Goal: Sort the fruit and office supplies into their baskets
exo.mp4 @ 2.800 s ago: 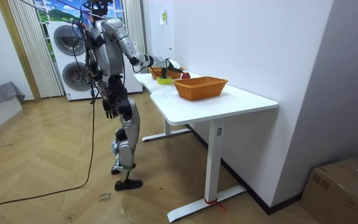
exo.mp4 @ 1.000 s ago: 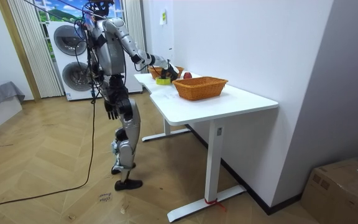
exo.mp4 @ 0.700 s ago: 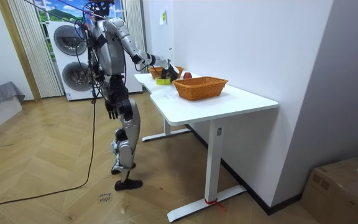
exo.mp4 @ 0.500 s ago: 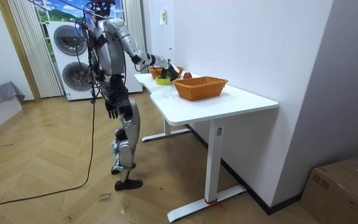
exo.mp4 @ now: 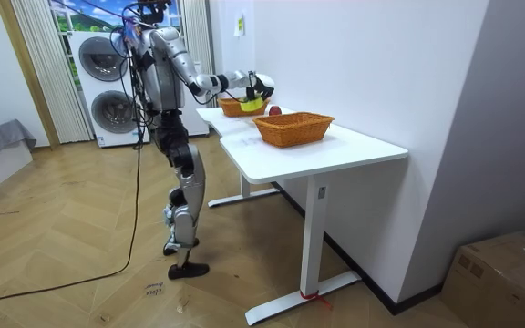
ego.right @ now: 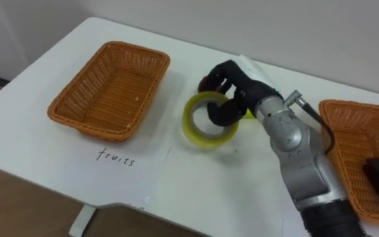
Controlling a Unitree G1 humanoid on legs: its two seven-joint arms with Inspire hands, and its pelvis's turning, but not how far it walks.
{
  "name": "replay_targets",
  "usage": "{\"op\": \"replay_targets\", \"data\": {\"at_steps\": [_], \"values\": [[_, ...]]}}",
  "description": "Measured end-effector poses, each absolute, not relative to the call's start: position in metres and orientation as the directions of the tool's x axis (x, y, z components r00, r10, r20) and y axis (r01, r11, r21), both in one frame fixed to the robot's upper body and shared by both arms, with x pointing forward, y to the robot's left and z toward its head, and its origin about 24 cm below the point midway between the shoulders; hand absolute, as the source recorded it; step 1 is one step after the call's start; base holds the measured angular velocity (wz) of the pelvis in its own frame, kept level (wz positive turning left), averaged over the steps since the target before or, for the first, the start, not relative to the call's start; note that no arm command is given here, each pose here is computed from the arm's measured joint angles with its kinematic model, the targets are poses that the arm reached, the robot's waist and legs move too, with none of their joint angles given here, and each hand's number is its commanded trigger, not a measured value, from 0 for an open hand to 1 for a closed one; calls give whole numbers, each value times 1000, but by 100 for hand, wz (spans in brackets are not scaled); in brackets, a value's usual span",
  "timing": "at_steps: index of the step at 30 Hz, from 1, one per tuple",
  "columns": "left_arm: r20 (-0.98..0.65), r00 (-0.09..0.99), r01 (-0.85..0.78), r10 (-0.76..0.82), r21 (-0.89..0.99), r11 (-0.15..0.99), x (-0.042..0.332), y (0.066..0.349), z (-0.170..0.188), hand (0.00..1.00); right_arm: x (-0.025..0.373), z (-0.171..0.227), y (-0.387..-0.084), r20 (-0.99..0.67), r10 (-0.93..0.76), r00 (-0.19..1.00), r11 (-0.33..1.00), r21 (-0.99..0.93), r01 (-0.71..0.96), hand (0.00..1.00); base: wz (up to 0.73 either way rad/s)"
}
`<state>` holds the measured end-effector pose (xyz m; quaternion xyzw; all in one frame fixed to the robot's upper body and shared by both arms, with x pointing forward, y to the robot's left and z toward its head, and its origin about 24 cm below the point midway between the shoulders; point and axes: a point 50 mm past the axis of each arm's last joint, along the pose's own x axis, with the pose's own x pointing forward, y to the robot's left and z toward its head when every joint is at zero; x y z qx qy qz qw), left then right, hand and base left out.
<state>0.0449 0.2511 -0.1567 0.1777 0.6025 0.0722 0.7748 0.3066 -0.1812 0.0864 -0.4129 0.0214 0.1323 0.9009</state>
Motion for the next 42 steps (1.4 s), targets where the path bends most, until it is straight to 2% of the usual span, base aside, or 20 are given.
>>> {"op": "replay_targets", "data": {"at_steps": [8, 18, 27, 35, 42], "values": [[-912, 239, 83, 333, 360, 929, 39, 253, -158, 0, 307, 90, -188, -129, 190, 973, 635, -740, -222, 100, 0], [-916, 210, 46, 341, 357, 933, 23, 256, -158, 0, 308, 105, -216, -49, 107, 993, 702, -704, -111, 100, 0], [-921, 172, 23, 349, 358, 933, 12, 260, -159, 0, 307, 116, -243, 34, -9, 999, 695, -719, 31, 100, 0], [-919, 173, 14, 355, 363, 932, 12, 261, -158, 0, 306, 107, -260, -16, -66, 998, 678, -735, 33, 100, -7], [-913, 159, -25, 376, 377, 926, 8, 267, -157, 0, 302, 110, -284, 12, -160, 987, 720, -683, 126, 100, -5]]}}
